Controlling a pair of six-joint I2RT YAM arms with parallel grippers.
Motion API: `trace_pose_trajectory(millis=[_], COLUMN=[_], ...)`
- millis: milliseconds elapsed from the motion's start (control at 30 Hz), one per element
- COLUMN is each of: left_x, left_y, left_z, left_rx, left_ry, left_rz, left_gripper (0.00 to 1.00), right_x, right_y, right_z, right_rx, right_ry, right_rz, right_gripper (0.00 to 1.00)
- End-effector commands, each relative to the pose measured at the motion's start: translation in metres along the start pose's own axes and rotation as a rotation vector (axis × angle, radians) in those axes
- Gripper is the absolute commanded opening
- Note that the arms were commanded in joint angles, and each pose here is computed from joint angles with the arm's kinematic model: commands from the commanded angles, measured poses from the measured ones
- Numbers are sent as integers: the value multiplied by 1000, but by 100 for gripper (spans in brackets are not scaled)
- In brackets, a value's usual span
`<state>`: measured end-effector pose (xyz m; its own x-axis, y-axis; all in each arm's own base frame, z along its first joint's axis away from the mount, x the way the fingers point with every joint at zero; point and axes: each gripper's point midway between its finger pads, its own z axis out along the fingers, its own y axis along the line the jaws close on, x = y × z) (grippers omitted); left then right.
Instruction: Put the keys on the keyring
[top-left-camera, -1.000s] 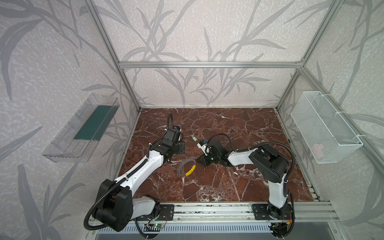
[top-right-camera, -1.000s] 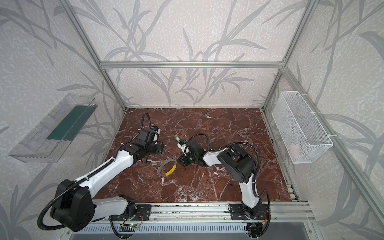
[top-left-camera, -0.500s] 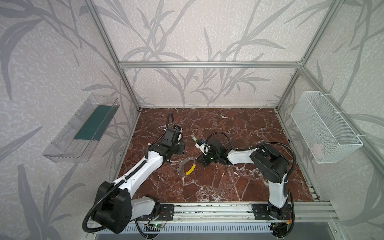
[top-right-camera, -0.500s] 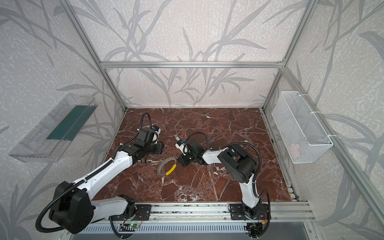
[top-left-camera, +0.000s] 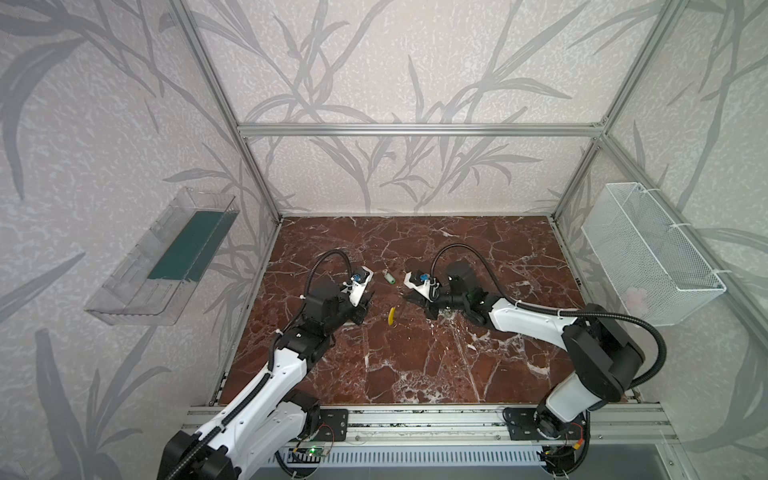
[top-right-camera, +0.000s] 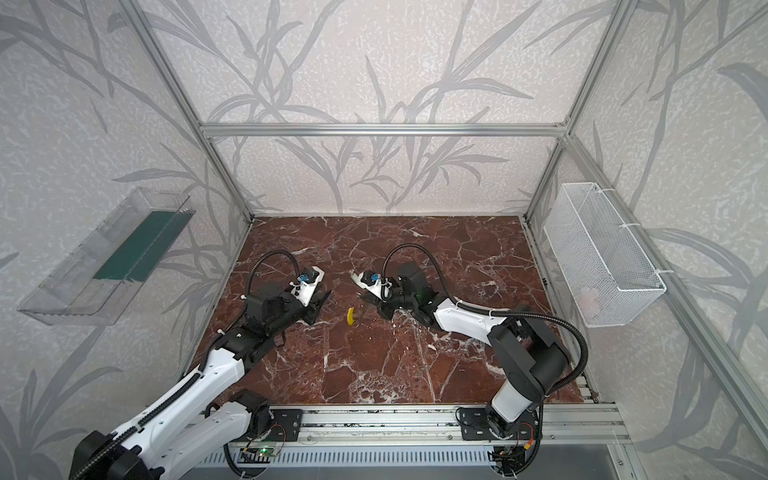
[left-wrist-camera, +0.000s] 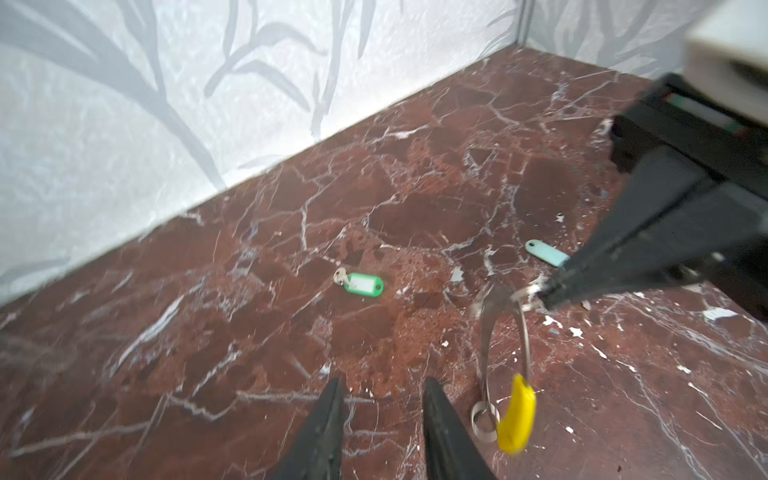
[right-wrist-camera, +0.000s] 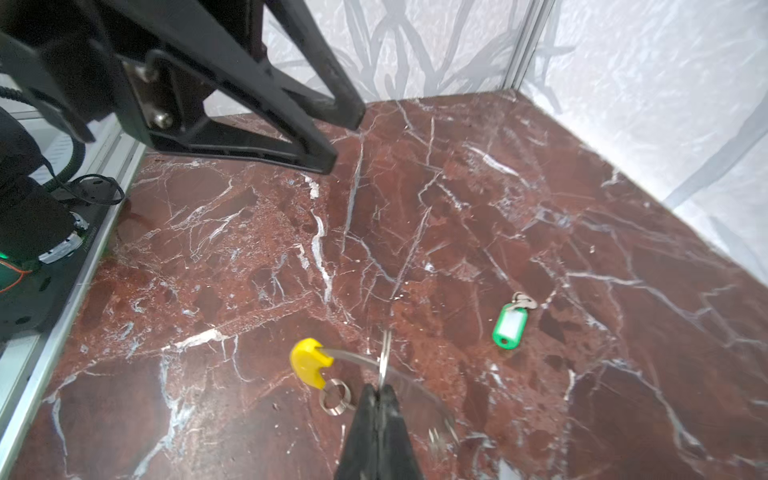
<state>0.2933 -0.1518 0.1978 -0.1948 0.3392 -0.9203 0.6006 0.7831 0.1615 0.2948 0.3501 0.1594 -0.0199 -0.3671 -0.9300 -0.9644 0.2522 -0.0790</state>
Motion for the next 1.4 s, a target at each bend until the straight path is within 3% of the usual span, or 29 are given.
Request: trace_pose_trajectory(millis=[0, 367, 633, 933, 1367], left_x=[-38, -49, -58, -54, -64], left_y=[-19, -57, -76, -103, -122], left_z=[-8, 4, 6, 6, 10], left_rx=[104, 258, 324, 415, 447], left_ry=[-181, -204, -214, -202, -229], left_rz=[188, 454, 564, 635, 645], left_gripper=[30, 27, 27, 27, 27], right_x=[-28, -42, -51, -48, -49], right_y=[1, 7, 21, 26, 39], right_z=[-18, -50, -64, -72, -75], right_rx=[-80, -112, -101, -49, -50], right_ry=[-147, -202, -254, -262, -263], right_rz=[-162, -430, -535, -601, -616], right_gripper=[0, 0, 0, 0, 0])
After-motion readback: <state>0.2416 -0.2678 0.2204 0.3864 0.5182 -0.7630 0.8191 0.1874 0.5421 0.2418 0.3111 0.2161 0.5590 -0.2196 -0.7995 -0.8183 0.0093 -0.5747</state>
